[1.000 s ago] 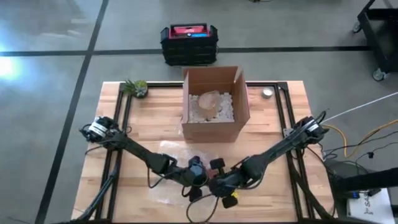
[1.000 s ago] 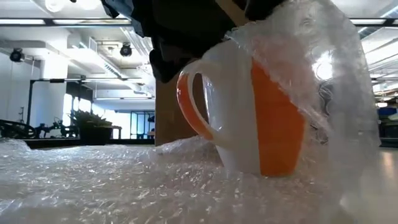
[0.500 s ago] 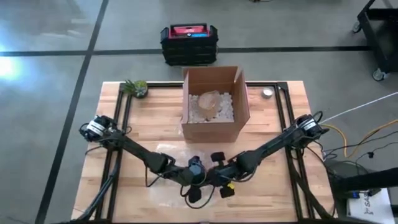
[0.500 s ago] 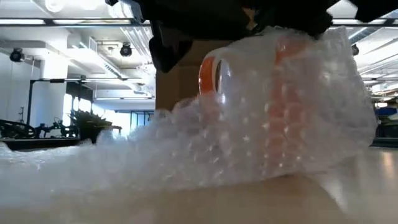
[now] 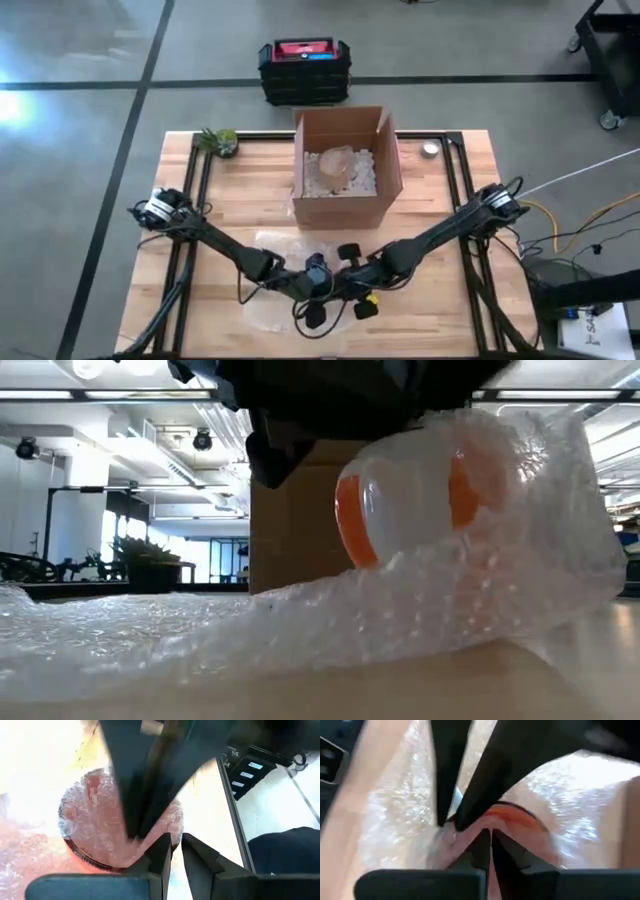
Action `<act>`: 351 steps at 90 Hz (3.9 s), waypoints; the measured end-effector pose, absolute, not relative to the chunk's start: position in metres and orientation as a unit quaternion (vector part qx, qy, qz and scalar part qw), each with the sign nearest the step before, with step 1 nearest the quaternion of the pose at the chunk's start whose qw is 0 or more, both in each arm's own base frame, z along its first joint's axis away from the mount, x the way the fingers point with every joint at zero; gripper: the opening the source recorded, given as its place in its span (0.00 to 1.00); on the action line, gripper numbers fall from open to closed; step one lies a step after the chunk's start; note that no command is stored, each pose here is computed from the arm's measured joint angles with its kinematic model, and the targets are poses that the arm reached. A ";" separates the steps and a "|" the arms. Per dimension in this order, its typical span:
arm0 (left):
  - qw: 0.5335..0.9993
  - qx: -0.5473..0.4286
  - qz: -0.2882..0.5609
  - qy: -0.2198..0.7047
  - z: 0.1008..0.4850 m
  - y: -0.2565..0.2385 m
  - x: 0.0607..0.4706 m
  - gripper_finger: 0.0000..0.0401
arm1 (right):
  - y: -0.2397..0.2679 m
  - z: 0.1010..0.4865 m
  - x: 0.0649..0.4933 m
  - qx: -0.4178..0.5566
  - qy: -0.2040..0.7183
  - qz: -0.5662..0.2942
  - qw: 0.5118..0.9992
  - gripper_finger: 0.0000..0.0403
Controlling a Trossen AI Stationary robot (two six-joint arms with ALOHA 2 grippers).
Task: Wrap mug
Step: Wrap the orange mug with bubble wrap
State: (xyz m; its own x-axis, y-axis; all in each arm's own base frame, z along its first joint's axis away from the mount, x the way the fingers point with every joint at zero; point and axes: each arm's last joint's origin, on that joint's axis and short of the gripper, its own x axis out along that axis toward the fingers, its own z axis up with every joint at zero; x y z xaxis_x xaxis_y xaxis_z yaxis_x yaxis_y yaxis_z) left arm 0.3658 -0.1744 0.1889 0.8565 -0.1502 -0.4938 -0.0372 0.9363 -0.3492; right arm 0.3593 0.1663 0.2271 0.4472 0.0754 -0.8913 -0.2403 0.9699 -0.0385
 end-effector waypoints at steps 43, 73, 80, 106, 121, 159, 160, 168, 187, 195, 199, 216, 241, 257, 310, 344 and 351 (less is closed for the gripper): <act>0.948 -0.178 -0.030 0.263 0.188 -0.174 0.366 0.09 | 0.167 0.204 0.341 -0.087 0.601 0.057 0.792 0.01; 0.949 -0.178 -0.028 0.258 0.189 -0.174 0.367 0.09 | 0.174 0.163 0.363 -0.100 0.590 0.077 0.798 0.00; 0.950 -0.175 -0.029 0.258 0.189 -0.174 0.367 0.09 | 0.174 0.164 0.362 -0.107 0.588 0.084 0.797 0.00; 0.948 -0.174 -0.037 0.265 0.188 -0.176 0.366 0.09 | 0.165 0.224 0.339 -0.078 0.561 0.083 0.820 0.01; 0.948 -0.175 -0.035 0.262 0.188 -0.175 0.366 0.09 | 0.158 0.237 0.333 -0.095 0.551 0.047 0.828 0.01; 0.950 -0.174 -0.029 0.258 0.188 -0.174 0.367 0.09 | 0.165 0.189 0.352 -0.142 0.569 0.012 0.810 0.01; 0.950 -0.174 -0.029 0.258 0.188 -0.174 0.367 0.09 | 0.165 0.188 0.352 -0.142 0.569 0.012 0.810 0.01; 0.949 -0.175 -0.032 0.259 0.188 -0.175 0.367 0.09 | 0.165 0.187 0.353 -0.137 0.571 0.015 0.809 0.01; 0.950 -0.173 -0.032 0.259 0.188 -0.175 0.367 0.09 | 0.169 0.169 0.360 -0.116 0.564 0.013 0.817 0.01; 0.950 -0.172 -0.034 0.258 0.189 -0.175 0.367 0.09 | 0.171 0.157 0.362 -0.117 0.578 0.017 0.807 0.01; 0.950 -0.172 -0.034 0.258 0.189 -0.175 0.367 0.09 | 0.171 0.152 0.363 -0.120 0.584 0.021 0.802 0.01; 0.950 -0.173 -0.035 0.257 0.189 -0.175 0.367 0.09 | 0.171 0.155 0.363 -0.121 0.583 0.044 0.802 0.01; 0.949 -0.171 -0.038 0.260 0.188 -0.176 0.366 0.09 | 0.171 0.208 0.355 -0.096 0.536 0.080 0.835 0.01; 0.950 -0.171 -0.036 0.259 0.189 -0.175 0.367 0.09 | 0.167 0.225 0.349 -0.094 0.522 0.080 0.844 0.01; 0.951 -0.173 -0.036 0.252 0.190 -0.175 0.367 0.09 | 0.169 0.153 0.369 -0.128 0.587 0.082 0.795 0.01; 0.950 -0.169 -0.039 0.260 0.189 -0.175 0.366 0.09 | 0.167 0.205 0.361 -0.113 0.543 0.104 0.825 0.01; 0.949 -0.170 -0.042 0.263 0.187 -0.176 0.366 0.09 | 0.163 0.221 0.357 -0.113 0.533 0.103 0.832 0.01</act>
State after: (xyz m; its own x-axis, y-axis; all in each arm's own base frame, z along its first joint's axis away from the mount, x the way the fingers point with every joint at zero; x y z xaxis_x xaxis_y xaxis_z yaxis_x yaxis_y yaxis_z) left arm 0.3662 -0.1760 0.1869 0.8586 -0.1684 -0.4841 -0.0099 0.9388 -0.3442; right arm 0.3568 0.1629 0.2209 0.4105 0.0515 -0.9104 -0.2927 0.9530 -0.0781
